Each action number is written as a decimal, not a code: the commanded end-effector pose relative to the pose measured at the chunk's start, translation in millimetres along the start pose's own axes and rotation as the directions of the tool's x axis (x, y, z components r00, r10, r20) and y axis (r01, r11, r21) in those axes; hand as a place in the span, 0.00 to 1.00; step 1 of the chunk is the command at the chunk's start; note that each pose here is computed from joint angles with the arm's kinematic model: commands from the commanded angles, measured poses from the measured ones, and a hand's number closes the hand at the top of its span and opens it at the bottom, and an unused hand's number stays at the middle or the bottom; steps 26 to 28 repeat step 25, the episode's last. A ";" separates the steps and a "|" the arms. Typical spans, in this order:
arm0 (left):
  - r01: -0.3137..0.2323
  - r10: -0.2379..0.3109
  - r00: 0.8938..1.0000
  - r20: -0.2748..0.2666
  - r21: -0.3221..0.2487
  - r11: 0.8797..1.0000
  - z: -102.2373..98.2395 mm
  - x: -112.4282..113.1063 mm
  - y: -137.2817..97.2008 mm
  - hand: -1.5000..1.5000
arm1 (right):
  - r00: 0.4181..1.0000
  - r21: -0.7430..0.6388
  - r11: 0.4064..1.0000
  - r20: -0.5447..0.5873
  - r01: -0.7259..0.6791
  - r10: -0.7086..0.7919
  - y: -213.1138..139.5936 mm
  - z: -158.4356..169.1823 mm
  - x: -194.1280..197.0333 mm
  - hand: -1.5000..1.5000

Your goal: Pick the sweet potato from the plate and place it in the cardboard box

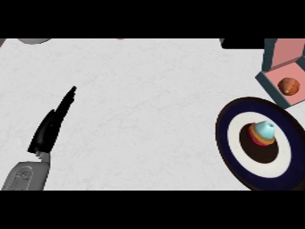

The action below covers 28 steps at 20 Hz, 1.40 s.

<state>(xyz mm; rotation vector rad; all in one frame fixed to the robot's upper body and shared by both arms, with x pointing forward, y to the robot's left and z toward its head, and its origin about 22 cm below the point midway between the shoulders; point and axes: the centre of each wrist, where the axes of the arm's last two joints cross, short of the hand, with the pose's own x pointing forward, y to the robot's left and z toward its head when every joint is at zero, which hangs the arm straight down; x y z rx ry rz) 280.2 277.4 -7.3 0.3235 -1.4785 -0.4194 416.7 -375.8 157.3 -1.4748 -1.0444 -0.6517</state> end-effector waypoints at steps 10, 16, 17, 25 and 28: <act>0.013 -0.012 1.000 -0.007 0.032 0.999 1.2 2.1 17.0 0.50 | 0.978 -0.253 0.946 0.103 0.204 -0.184 -61.2 -8.3 -108.3 0.00; -0.009 0.009 1.000 -0.014 0.013 1.000 -5.6 3.5 -0.5 0.50 | 0.972 -0.301 0.924 0.097 0.234 -0.214 -99.5 1.2 -138.4 0.00; 0.011 -0.011 1.000 -0.020 -0.018 1.000 18.1 -15.8 20.6 0.50 | 0.976 -0.307 0.927 0.097 0.218 -0.197 -101.9 17.5 -154.0 0.00; -0.017 0.017 1.000 -0.006 -0.007 1.000 24.8 -12.9 21.2 0.50 | 0.985 -0.266 0.950 0.093 0.166 -0.146 -141.7 26.5 -181.3 0.00; -0.017 0.017 1.000 -0.006 -0.007 1.000 24.8 -12.9 21.2 0.50 | 0.985 -0.266 0.950 0.093 0.166 -0.146 -141.7 26.5 -181.3 0.00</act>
